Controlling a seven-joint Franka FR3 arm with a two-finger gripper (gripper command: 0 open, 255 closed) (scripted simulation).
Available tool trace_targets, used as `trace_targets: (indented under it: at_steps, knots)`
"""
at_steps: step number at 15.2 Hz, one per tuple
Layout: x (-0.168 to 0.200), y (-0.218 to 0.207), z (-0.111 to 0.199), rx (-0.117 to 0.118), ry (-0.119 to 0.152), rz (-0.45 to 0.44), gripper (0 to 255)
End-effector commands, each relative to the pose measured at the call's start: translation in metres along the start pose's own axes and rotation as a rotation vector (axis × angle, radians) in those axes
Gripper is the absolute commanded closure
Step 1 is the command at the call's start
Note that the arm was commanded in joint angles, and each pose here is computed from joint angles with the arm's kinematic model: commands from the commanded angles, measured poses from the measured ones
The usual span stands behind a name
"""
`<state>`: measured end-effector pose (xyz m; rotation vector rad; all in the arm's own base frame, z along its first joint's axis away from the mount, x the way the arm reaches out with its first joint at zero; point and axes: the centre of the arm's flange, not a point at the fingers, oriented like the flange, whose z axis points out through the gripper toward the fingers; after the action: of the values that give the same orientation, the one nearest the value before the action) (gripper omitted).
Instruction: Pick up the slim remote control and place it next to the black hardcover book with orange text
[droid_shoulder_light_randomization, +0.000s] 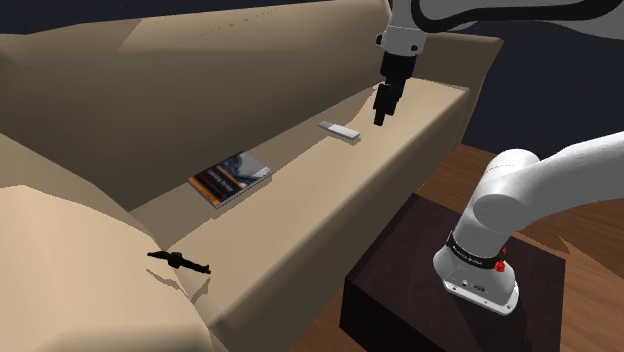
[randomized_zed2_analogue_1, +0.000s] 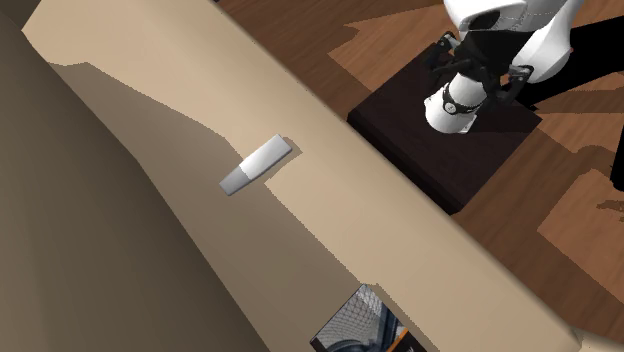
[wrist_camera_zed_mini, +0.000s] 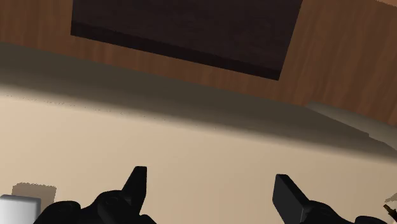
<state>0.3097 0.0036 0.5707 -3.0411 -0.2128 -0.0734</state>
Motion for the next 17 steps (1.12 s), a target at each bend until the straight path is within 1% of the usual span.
trace_targets:
  at_steps: [1, 17]
  knots:
    - [0.000, 0.000, 0.000, 0.000, 0.000, 0.000, 0]
    - [0.140, 0.128, 0.089, -0.053, -0.027, 0.068, 0]
